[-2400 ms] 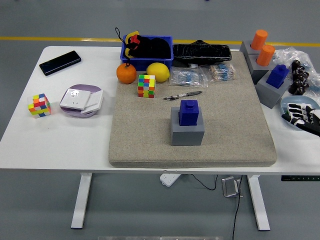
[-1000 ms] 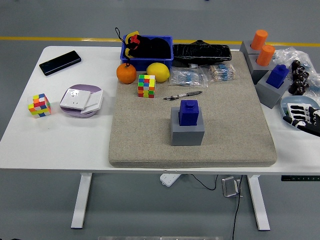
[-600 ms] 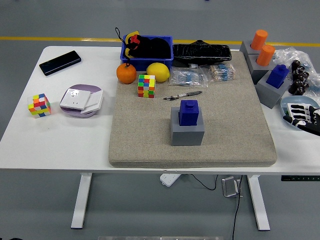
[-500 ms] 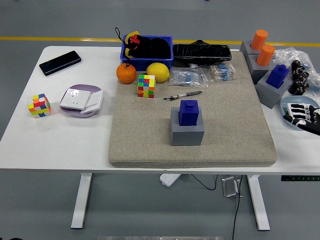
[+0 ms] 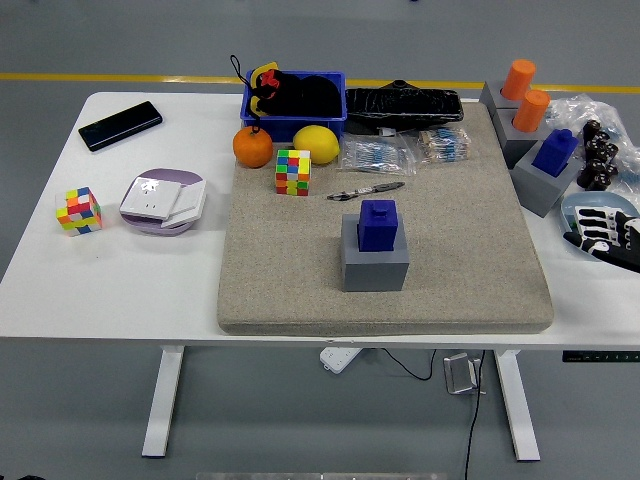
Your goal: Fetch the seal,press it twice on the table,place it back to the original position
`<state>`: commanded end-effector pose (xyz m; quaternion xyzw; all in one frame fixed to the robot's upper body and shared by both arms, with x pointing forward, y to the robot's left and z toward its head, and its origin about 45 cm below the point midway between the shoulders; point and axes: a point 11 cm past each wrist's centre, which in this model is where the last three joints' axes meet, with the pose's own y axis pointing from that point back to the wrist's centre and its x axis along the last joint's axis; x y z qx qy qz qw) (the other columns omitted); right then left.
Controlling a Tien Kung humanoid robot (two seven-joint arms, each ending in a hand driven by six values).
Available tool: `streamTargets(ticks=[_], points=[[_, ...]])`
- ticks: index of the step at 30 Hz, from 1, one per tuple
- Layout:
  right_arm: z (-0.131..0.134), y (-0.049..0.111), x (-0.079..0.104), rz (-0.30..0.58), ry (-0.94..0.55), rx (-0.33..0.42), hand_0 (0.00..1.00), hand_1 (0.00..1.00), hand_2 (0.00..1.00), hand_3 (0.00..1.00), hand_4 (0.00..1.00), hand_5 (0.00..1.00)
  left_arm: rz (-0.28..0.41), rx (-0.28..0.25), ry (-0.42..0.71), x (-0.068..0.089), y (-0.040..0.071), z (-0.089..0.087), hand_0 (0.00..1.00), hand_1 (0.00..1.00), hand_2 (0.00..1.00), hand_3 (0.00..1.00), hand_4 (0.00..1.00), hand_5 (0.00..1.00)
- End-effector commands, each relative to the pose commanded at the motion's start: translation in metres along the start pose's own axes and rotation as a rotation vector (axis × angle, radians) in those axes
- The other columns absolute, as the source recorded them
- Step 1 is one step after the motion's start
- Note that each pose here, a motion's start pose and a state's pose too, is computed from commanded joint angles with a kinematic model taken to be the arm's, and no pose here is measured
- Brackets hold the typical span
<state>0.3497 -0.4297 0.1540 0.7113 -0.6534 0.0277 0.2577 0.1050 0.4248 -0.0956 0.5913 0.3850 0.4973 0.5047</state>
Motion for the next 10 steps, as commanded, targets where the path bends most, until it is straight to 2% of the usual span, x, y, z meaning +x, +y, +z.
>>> streamTargets(ticks=[10], points=[[-0.0002, -0.0006, 0.0005, 0.005, 0.003, -0.001, 0.886, 0.823, 0.821, 0.81, 0.998, 0.432, 0.007, 0.0, -0.007, 0.0035, 0.0009, 0.0019, 0.724, 0.694, 0.682, 0.75, 0.692, 0.251]])
